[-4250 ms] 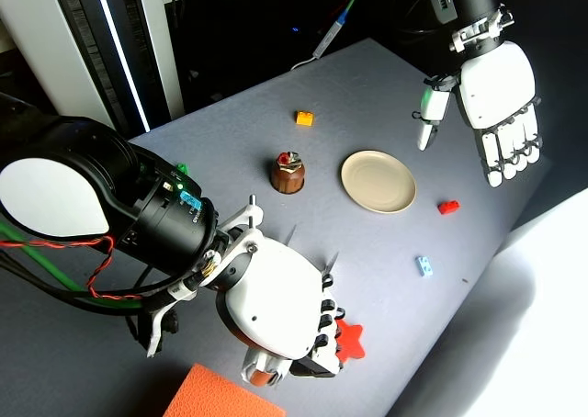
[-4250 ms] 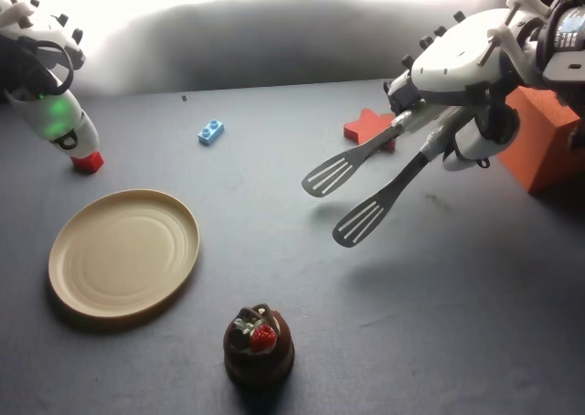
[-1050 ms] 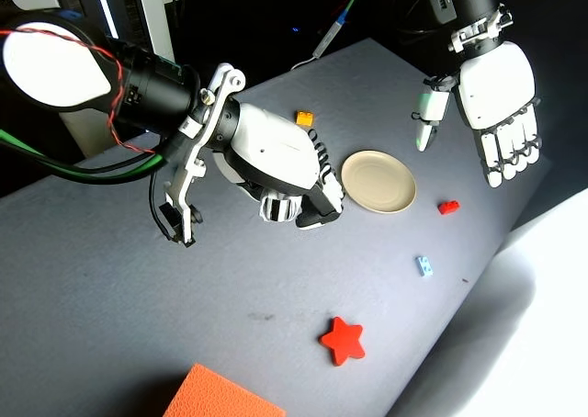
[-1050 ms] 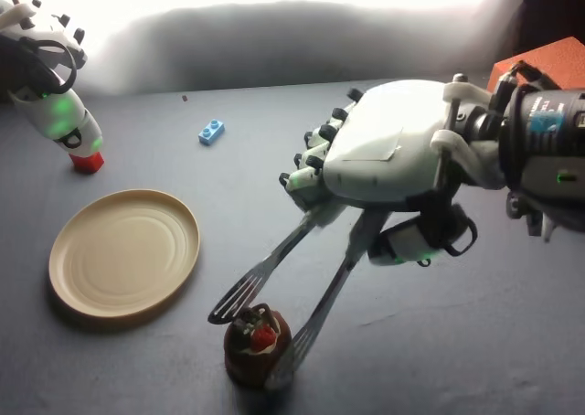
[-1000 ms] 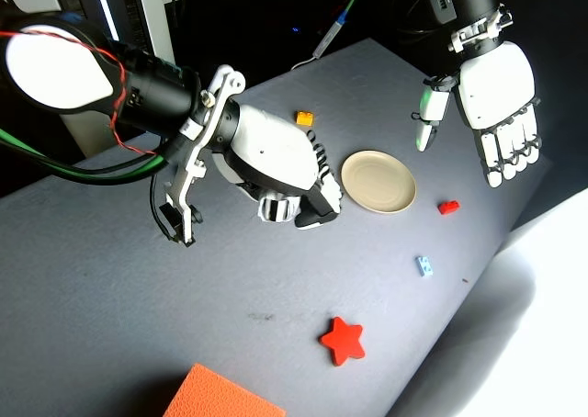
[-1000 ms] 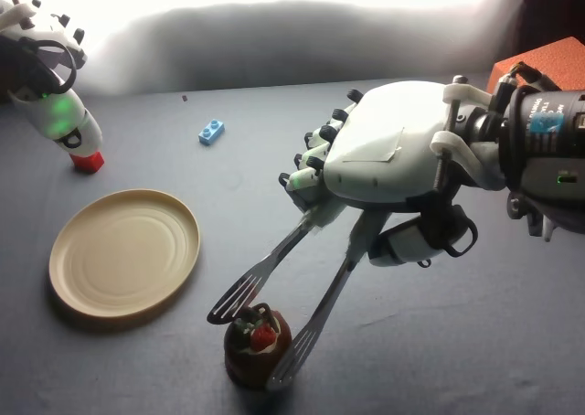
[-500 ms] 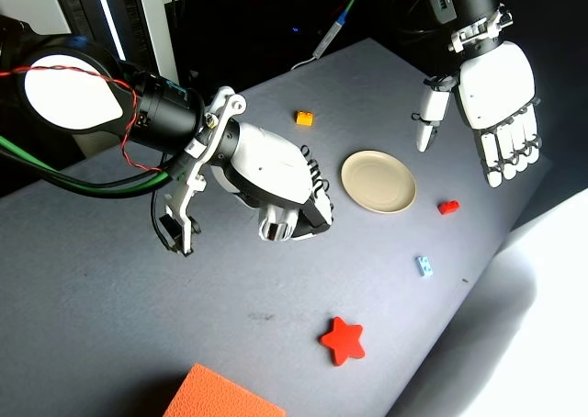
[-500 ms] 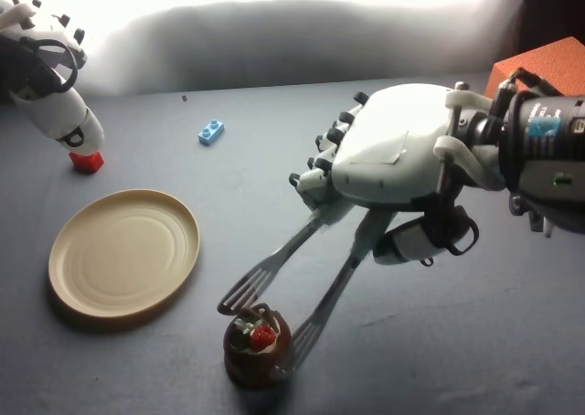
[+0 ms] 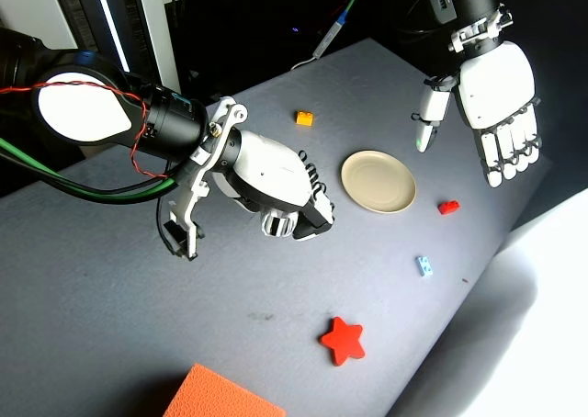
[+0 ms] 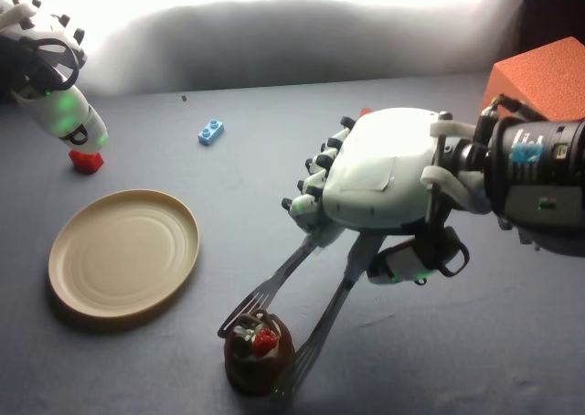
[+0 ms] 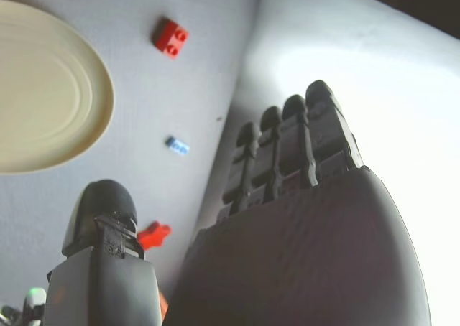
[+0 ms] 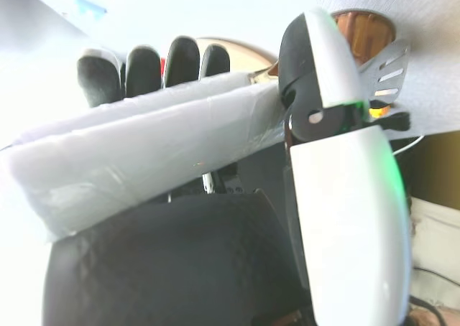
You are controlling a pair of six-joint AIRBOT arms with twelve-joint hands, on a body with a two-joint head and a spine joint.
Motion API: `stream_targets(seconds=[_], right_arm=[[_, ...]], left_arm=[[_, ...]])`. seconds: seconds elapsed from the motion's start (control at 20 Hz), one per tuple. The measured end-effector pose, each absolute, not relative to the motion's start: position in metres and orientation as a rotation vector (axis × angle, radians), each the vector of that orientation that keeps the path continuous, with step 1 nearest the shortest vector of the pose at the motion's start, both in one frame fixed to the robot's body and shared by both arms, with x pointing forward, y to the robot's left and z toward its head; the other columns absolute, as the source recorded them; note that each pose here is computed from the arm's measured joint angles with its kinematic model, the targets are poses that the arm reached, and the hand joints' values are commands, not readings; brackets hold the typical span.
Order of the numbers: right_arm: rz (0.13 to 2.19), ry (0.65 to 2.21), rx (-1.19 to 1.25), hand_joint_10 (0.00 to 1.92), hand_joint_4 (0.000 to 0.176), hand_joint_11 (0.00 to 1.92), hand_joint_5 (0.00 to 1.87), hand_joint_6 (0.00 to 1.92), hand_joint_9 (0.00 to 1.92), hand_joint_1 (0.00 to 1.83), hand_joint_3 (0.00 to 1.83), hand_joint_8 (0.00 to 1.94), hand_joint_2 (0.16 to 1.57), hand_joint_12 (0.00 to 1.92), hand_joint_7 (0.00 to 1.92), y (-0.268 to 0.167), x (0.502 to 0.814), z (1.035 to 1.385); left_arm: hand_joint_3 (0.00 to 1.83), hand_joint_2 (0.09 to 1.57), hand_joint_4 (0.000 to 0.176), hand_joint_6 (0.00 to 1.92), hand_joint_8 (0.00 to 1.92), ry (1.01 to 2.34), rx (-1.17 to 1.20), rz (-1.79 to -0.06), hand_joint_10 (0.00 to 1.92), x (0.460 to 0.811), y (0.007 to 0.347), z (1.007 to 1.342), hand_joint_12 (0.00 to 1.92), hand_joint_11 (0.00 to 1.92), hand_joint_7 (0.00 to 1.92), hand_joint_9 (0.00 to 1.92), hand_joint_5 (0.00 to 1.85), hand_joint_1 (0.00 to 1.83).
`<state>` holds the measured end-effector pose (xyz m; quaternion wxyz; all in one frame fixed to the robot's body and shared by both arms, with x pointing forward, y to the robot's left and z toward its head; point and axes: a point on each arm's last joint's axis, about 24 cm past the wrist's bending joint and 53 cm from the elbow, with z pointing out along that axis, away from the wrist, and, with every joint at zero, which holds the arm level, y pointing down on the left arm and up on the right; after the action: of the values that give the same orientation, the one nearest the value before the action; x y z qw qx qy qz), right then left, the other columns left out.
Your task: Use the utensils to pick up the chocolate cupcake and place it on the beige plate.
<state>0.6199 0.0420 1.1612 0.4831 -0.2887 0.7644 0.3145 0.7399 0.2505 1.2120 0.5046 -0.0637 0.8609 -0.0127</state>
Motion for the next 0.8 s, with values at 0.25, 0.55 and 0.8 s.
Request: stream_targets(seconds=[0.25,0.55,0.8], right_arm=[[0.775,1.857,-0.711,1.66,0.000,0.28,0.39,1.03,0.26,0.91,0.01,1.30,1.23,1.92,0.37,0.0461,0.6179,1.1617],[0.774,1.856,-0.720,1.64,0.000,0.25,0.42,0.96,0.26,0.90,0.00,1.25,1.23,1.92,0.40,0.0471,0.6164,1.1591],[0.769,1.852,-0.727,1.67,0.000,0.29,0.40,1.01,0.28,0.93,0.00,1.34,1.23,1.92,0.38,0.0472,0.6164,1.1591]], left_arm=[[0.00,1.15,0.000,0.00,0.00,2.078,-0.154,-0.029,0.00,0.7398,0.2507,1.2118,0.00,0.00,0.00,0.00,0.00,0.24],[0.00,1.14,0.000,0.00,0.00,2.079,-0.156,-0.028,0.00,0.7397,0.2511,1.2120,0.00,0.00,0.00,0.00,0.00,0.27],[0.00,1.14,0.000,0.00,0.00,2.079,-0.156,-0.028,0.00,0.7395,0.2511,1.2119,0.00,0.00,0.00,0.00,0.00,0.26]])
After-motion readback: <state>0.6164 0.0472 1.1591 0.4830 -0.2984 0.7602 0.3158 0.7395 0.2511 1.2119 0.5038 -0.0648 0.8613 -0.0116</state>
